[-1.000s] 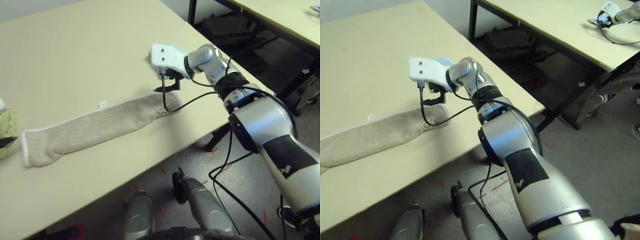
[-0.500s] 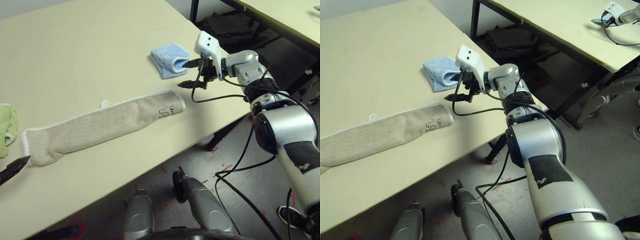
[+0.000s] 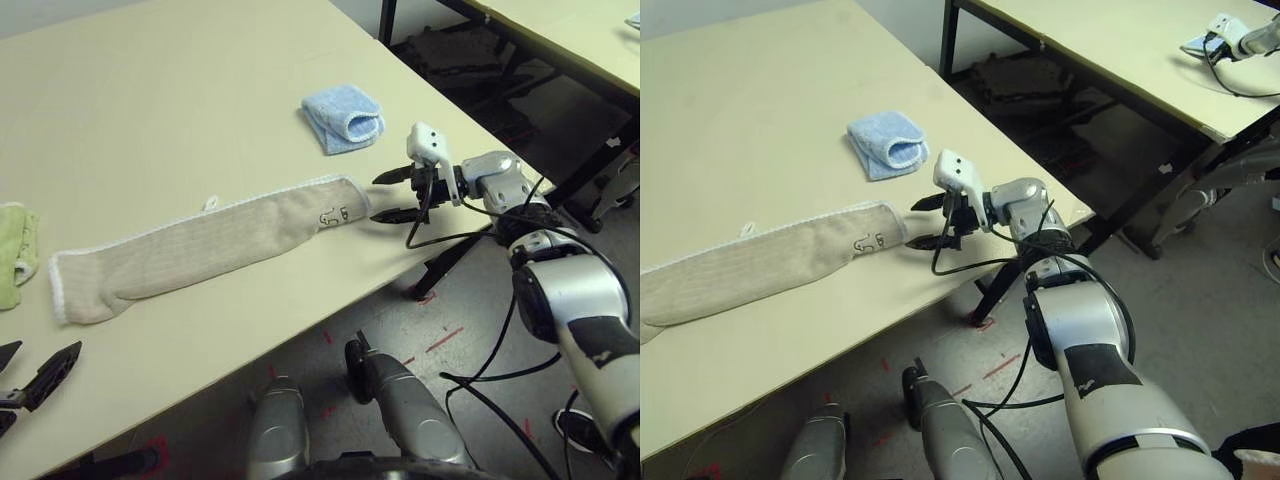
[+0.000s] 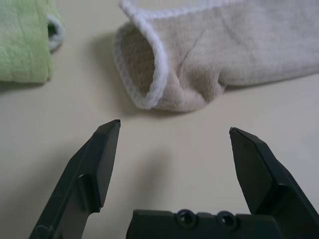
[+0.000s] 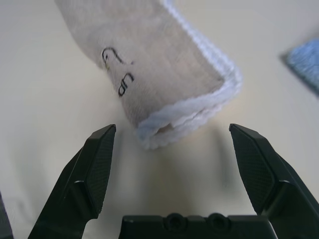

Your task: Fold the towel and set it aside.

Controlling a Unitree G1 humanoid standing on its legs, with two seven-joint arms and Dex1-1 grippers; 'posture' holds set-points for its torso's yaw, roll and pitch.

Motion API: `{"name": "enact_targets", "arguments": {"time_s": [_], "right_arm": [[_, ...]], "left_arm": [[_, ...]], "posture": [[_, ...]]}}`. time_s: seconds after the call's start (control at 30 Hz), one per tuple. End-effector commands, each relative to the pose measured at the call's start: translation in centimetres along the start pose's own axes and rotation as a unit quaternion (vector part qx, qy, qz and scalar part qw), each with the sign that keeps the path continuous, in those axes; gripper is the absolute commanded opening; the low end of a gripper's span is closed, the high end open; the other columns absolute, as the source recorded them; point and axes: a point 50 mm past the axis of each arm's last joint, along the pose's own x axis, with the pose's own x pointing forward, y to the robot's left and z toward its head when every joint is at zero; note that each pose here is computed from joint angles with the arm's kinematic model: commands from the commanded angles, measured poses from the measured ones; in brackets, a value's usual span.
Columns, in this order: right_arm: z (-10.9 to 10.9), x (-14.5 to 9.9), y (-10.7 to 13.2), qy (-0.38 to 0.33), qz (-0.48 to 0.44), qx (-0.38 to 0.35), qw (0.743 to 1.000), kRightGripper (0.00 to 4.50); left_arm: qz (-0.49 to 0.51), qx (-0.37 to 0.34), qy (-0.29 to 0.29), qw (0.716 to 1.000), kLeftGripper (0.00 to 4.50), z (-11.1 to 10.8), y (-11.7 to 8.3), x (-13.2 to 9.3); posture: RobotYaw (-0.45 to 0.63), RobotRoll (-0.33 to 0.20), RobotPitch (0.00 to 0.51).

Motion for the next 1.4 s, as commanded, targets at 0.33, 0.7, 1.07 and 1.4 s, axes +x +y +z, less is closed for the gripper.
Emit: {"name": "enact_targets", "arguments": {"time_s": [0.33,0.7,1.07,1.4], "right_arm": [[-2.0,-0.5,0.8,-0.004,-0.006,0.037,0.999,4.49],[-2.6,0.8,1.5,0.003,0.002,0.044,0.999,4.49],[-3.2,1.0,1.6,0.022,-0.011,0.049,0.998,4.5],[-2.9,1.1,1.6,0.005,-0.01,0.064,0.998,3.69]], "left_arm": [[0.003,0.021,-0.039,0.999,4.47,-0.3,1.8,1.4],[-0.018,0.02,-0.035,0.999,4.47,-0.8,2.4,3.2],[-0.058,0.021,-0.018,0.998,4.3,-1.1,2.5,5.5],[-0.081,0.014,-0.01,0.997,1.72,-1.1,2.3,6.2]], "posture": [[0.03,0.0,0.238],[0.02,0.0,0.238],[0.02,0.0,0.237],[0.01,0.0,0.235]]}}
